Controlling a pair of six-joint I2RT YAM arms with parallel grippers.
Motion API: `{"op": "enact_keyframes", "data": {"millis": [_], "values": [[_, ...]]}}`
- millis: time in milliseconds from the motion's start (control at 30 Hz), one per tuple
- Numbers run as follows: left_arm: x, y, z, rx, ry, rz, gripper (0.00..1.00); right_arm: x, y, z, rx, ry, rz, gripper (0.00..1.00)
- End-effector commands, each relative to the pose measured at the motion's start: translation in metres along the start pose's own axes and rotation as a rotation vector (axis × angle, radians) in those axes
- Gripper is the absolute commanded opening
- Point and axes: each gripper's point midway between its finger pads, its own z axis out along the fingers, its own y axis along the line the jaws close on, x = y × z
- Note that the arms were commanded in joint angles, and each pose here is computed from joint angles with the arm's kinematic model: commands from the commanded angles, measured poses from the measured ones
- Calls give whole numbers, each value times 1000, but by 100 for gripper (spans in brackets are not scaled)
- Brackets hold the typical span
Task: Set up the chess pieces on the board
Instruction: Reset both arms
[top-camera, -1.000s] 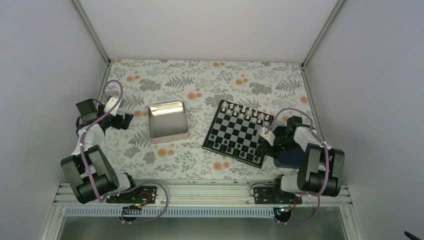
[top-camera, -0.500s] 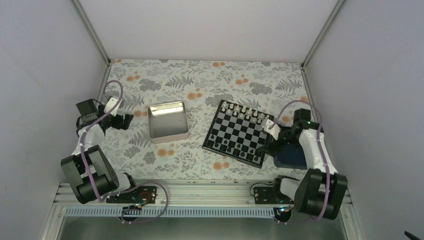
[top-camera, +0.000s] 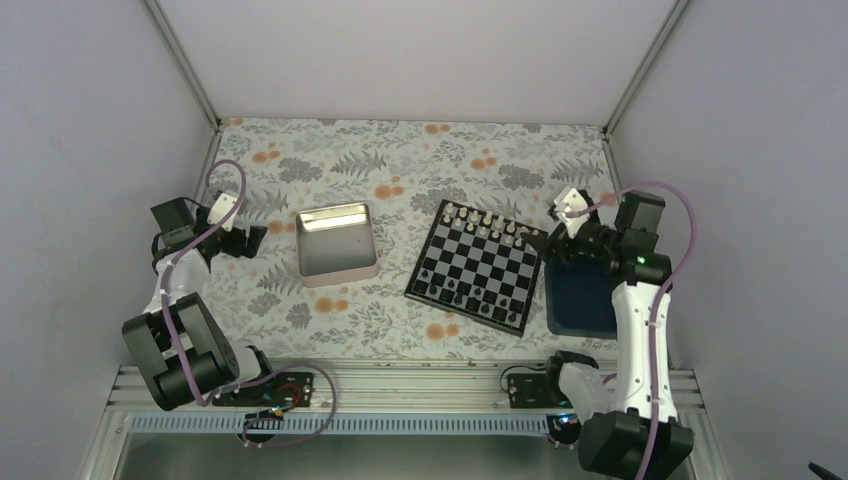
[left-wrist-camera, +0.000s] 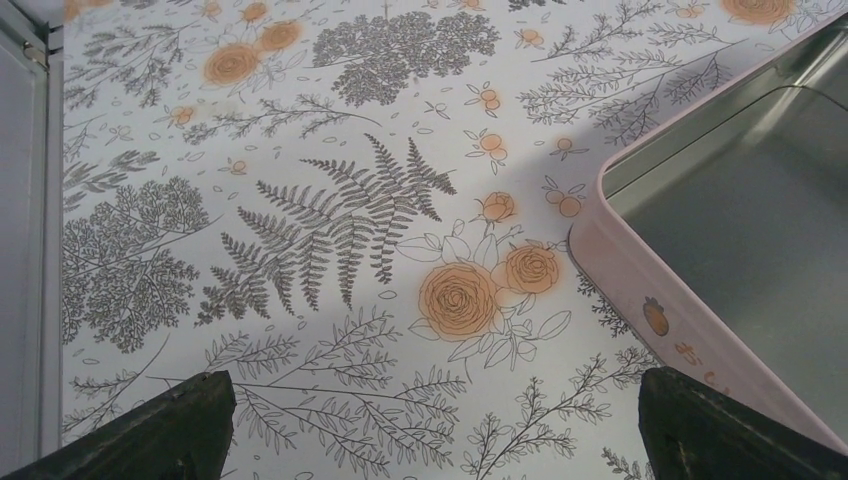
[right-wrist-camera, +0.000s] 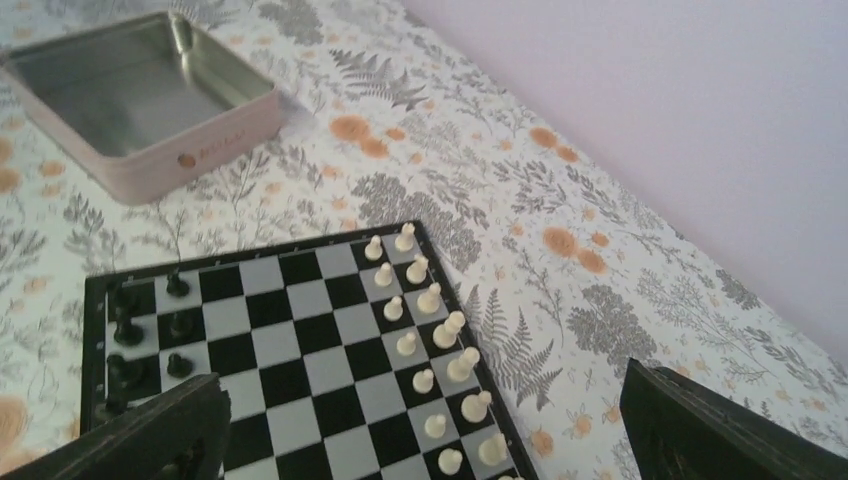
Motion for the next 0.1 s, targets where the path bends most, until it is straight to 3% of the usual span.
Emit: {"op": "enact_keyframes", "data": {"millis": [0, 67], "values": [[-15, -1, -4, 12, -57, 18, 100, -21, -15, 4, 10, -125, 109, 100], [-16, -1, -5, 12, -57, 19, 100, -28, -16, 3, 8, -159, 112, 100]]}}
